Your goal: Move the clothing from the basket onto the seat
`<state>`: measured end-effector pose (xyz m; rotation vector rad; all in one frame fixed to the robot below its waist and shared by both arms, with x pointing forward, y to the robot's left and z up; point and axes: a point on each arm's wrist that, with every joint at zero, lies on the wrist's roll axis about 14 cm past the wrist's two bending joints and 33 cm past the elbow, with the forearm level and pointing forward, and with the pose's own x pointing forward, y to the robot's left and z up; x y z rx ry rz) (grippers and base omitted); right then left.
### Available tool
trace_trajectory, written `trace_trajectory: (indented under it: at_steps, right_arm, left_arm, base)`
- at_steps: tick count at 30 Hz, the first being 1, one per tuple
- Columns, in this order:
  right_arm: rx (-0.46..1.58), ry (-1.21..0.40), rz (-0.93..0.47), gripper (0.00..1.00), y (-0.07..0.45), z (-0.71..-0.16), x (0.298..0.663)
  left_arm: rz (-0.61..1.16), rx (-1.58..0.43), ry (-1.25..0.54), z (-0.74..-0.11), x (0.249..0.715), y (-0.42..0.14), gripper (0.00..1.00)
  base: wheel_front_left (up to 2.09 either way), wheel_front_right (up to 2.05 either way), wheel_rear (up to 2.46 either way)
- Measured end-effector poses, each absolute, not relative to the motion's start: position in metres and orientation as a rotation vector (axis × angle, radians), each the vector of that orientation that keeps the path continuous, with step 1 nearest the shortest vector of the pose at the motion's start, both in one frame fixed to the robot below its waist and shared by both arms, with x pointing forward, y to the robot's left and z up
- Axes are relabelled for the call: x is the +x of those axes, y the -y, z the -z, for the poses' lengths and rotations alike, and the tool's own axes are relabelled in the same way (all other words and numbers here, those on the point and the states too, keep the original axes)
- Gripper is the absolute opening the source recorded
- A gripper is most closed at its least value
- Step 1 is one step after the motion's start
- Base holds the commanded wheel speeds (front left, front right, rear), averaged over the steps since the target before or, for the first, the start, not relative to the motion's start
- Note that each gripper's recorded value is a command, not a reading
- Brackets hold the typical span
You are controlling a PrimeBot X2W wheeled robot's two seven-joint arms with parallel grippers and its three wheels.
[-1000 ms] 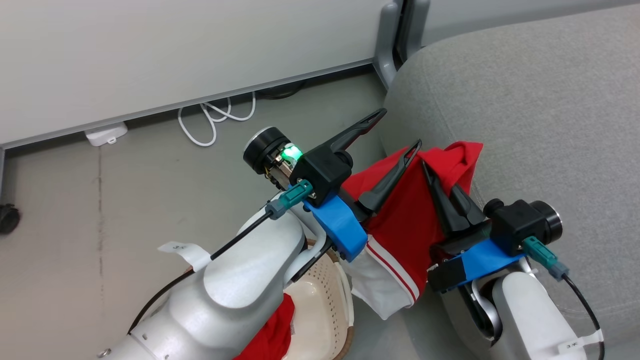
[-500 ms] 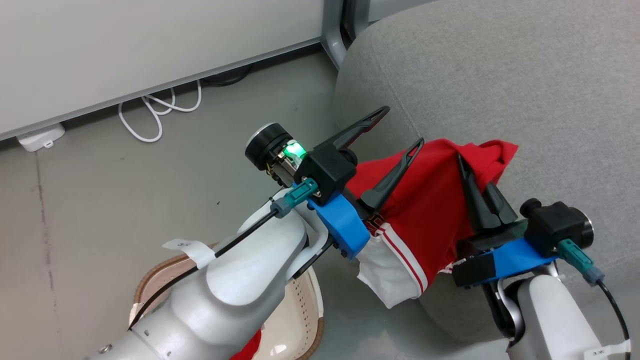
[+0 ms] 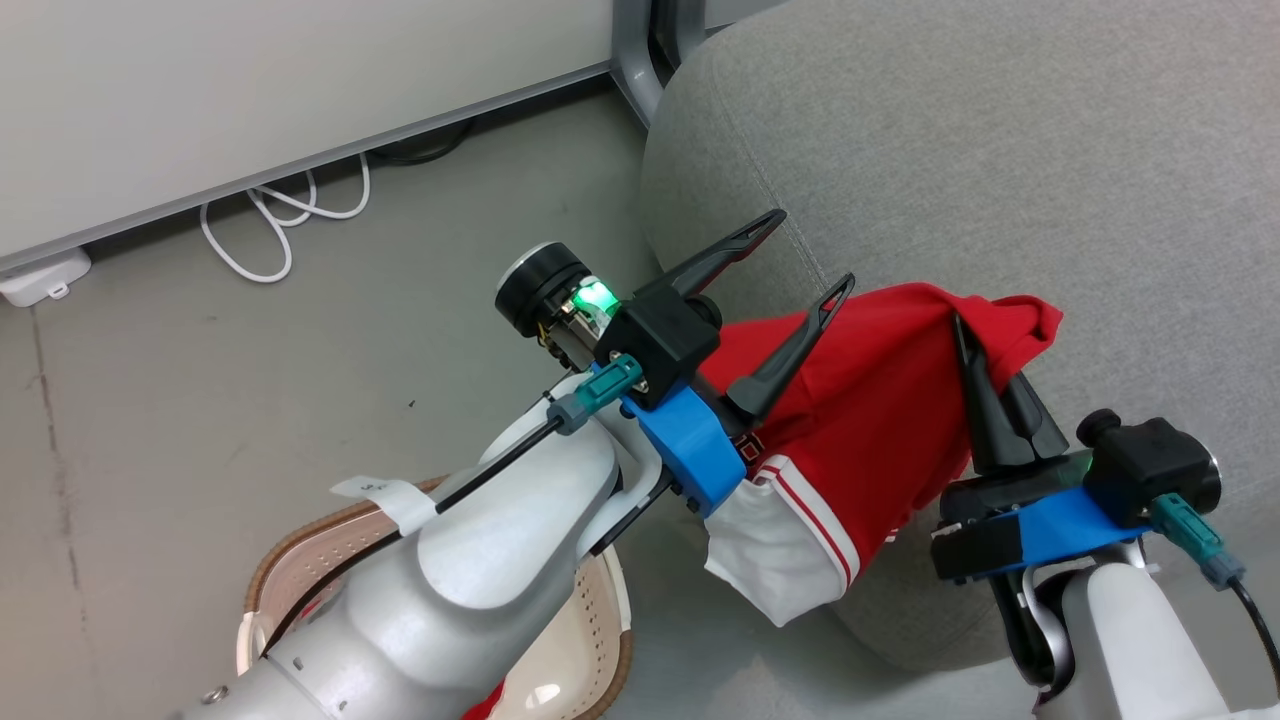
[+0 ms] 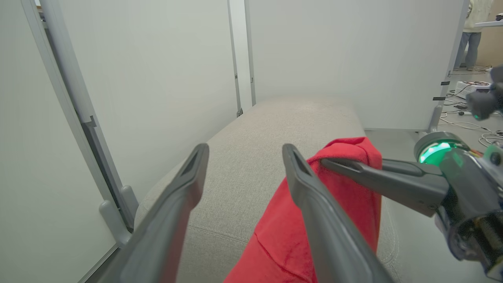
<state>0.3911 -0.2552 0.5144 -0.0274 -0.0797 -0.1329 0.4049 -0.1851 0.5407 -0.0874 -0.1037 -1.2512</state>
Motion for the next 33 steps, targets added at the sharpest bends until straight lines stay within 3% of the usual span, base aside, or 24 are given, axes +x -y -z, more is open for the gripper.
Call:
trace_trajectory:
  at_steps: [8,22,33]
  right_arm:
    - [-0.073,0.192,0.136,0.00,0.263,-0.552,0.413]
    - [-0.271,0.490,0.258,0.00,0.336,-0.663,0.490]
    - [-0.367,0.552,0.350,0.00,0.388,-0.685,0.543]
  left_arm:
    - [1.234,-0.092,0.111,-0.539,0.415,0.181,1.00]
    - [1.201,-0.107,0.079,-0.495,0.460,0.172,1.00]
    - [1.170,-0.127,0.012,-0.441,0.490,0.161,1.00]
  base:
    - [0.00,0.00,0.00]
    - [0.00,0.00,0.00]
    - [0.00,0.00,0.00]
